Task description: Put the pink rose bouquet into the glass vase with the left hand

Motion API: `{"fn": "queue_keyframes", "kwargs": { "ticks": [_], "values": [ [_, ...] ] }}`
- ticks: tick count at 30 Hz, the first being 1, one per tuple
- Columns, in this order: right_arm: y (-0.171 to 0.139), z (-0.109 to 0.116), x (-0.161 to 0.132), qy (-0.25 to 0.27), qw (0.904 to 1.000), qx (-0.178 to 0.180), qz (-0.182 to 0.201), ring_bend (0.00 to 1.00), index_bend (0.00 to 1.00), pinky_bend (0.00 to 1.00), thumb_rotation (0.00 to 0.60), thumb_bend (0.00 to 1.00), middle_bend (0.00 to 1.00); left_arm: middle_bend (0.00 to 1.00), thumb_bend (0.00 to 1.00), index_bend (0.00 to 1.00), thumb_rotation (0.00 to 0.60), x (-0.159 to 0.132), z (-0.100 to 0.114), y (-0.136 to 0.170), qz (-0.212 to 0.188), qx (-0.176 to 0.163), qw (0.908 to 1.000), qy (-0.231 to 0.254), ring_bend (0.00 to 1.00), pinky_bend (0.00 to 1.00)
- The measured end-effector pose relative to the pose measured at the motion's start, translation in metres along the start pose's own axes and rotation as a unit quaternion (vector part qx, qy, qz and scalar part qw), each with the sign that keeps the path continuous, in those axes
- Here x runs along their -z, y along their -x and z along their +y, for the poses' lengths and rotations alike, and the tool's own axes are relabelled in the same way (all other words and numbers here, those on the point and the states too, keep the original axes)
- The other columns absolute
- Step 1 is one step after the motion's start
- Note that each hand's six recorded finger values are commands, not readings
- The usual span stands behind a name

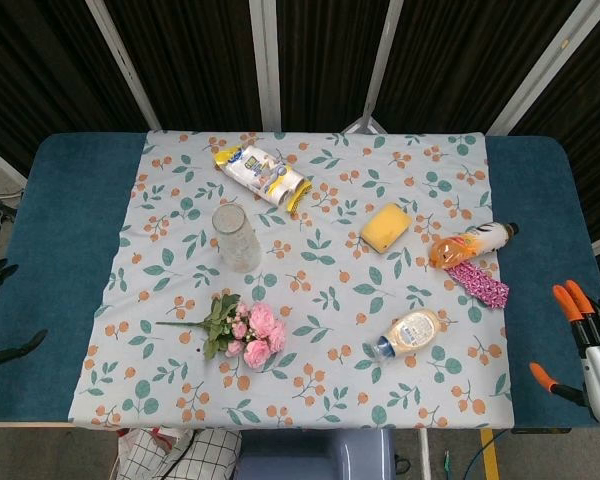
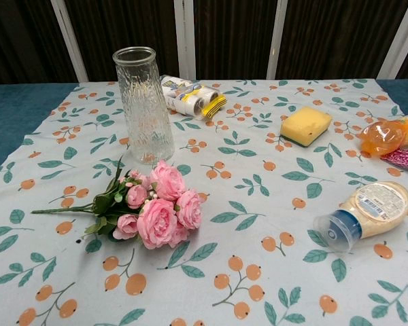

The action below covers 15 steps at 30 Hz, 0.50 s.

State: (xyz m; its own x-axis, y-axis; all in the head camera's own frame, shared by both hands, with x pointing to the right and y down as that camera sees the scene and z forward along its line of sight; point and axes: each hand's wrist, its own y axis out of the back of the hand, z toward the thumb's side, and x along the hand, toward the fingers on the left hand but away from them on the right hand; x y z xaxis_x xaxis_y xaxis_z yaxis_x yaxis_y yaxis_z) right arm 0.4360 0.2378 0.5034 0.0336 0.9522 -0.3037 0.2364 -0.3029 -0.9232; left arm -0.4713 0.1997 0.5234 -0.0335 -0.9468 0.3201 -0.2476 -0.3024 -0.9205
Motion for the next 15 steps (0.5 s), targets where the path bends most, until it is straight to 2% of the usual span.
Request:
{"fn": "queue_keyframes", "kwargs": {
  "ticks": [15],
  "values": [
    [0.0023,0.0032,0.0087,-0.004,0.9997,0.002,-0.022,0.09,0.08,0.00,0.600,0.24,0.03,0.07,0.24,0.13,0.600,-0.0016,-0.0015,0.0013,0.005,-0.008,0.9999,-0.004,0.00,0.00]
  ]
}}
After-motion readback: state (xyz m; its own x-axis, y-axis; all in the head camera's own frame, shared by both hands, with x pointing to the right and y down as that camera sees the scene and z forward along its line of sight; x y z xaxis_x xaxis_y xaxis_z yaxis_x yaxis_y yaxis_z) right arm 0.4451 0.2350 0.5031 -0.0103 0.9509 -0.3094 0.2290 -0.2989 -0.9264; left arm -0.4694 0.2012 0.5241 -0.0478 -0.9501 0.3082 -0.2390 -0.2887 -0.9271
